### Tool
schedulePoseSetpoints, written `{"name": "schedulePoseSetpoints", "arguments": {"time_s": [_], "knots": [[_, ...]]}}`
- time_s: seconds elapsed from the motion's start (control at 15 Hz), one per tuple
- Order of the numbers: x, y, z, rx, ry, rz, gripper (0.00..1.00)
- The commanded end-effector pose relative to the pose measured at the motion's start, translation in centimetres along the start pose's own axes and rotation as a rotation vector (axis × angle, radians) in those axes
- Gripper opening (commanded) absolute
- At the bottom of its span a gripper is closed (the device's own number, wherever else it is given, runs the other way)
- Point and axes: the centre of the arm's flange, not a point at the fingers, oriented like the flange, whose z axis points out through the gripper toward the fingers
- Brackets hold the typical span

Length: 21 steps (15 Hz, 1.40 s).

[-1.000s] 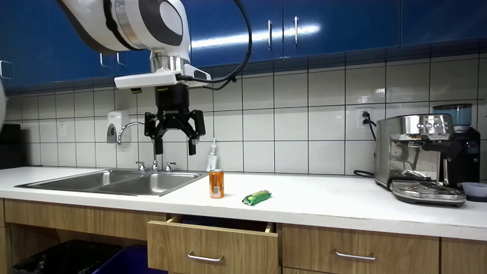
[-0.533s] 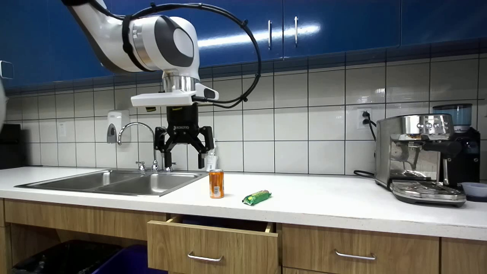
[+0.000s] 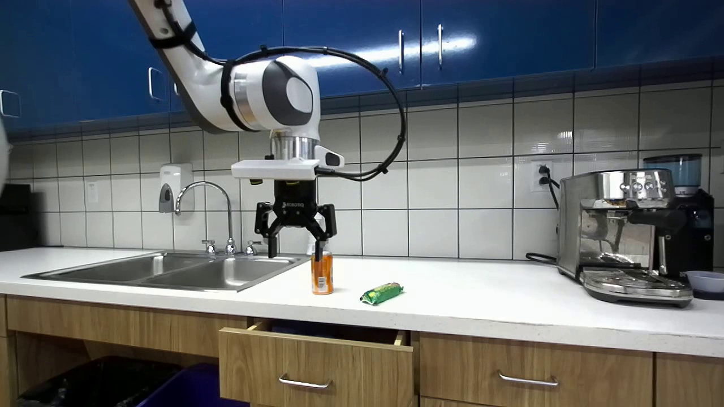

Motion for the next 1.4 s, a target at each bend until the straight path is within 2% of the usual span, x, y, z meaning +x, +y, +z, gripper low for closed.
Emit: {"name": "schedulePoseSetpoints", "arguments": {"time_s": [0.0,0.4,0.47,1.33], "knots": [[4.3,1.3,1.9,0.032,-0.013,-0.001,1.0],[7.5,1.3,4.2,0.016,-0.047,-0.01,1.0],[5.6,0.8,4.1,0.014,-0.041,0.003,1.0],[6.6,0.9,4.7,0.011,-0.044,0.002,1.0]]}}
